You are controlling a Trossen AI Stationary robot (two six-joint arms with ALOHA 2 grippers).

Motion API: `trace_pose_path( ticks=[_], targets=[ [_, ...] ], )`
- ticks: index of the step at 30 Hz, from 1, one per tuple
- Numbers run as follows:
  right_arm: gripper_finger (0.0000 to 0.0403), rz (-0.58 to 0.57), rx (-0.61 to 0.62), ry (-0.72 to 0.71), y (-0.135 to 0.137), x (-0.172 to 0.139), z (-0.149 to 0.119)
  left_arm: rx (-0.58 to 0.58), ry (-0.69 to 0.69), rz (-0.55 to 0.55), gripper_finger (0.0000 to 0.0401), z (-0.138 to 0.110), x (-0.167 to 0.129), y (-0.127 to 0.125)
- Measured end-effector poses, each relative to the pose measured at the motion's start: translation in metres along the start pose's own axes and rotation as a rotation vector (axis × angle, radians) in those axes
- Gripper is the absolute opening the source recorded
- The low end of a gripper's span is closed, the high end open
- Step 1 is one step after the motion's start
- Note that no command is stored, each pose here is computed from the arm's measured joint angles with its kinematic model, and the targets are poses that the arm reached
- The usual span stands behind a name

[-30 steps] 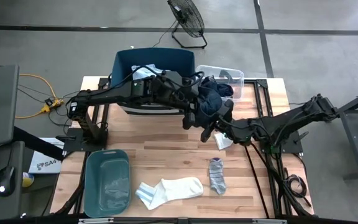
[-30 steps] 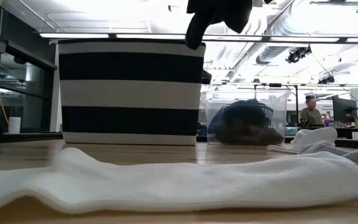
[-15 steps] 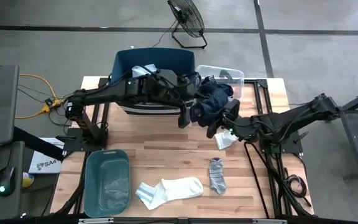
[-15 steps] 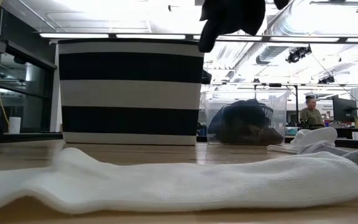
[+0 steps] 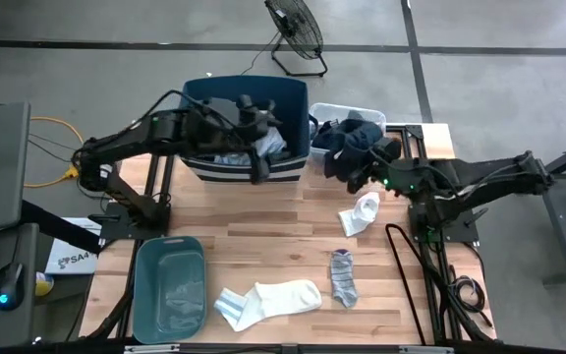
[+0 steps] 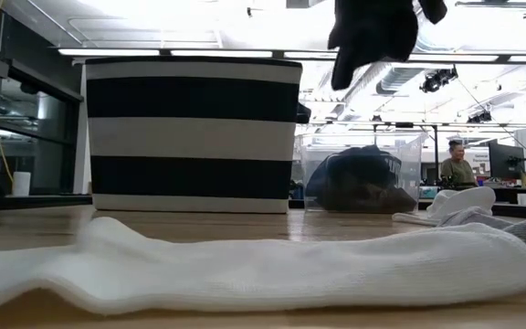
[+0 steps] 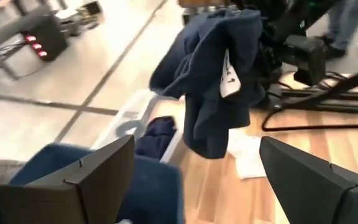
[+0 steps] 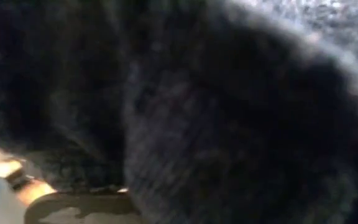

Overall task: Pick & Place Cloths
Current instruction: Put the blue underwear into the transparent bin

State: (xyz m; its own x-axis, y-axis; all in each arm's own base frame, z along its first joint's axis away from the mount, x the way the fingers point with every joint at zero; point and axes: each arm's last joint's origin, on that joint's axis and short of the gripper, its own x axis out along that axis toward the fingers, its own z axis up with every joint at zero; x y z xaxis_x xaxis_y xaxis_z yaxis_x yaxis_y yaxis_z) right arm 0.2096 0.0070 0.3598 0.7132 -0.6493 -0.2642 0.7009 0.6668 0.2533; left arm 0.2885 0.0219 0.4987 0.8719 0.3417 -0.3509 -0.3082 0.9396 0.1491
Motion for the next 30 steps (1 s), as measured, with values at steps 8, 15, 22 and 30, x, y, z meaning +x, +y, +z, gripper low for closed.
trace_pose_path(
  ticks=[8, 15, 22, 30],
  targets=[
    [0.0019, -0.109, -0.11, 0.069, -0.041, 0.025, 0.015, -0.114, 0.135, 0.035, 0.034, -0.014, -0.024, 0.008],
    [0.0019, -0.22, -0.22, 0.157, -0.081, 0.051, 0.023, -0.19, 0.269, 0.055, 0.034, -0.027, -0.025, 0.007],
    [0.0019, -0.244, -0.305, 0.249, -0.119, 0.08, 0.028, -0.206, 0.306, 0.074, 0.034, -0.032, -0.03, -0.009],
    [0.0019, -0.171, -0.141, 0.401, -0.139, 0.123, 0.011, -0.199, 0.261, 0.156, 0.034, -0.033, -0.043, -0.031]
  ],
)
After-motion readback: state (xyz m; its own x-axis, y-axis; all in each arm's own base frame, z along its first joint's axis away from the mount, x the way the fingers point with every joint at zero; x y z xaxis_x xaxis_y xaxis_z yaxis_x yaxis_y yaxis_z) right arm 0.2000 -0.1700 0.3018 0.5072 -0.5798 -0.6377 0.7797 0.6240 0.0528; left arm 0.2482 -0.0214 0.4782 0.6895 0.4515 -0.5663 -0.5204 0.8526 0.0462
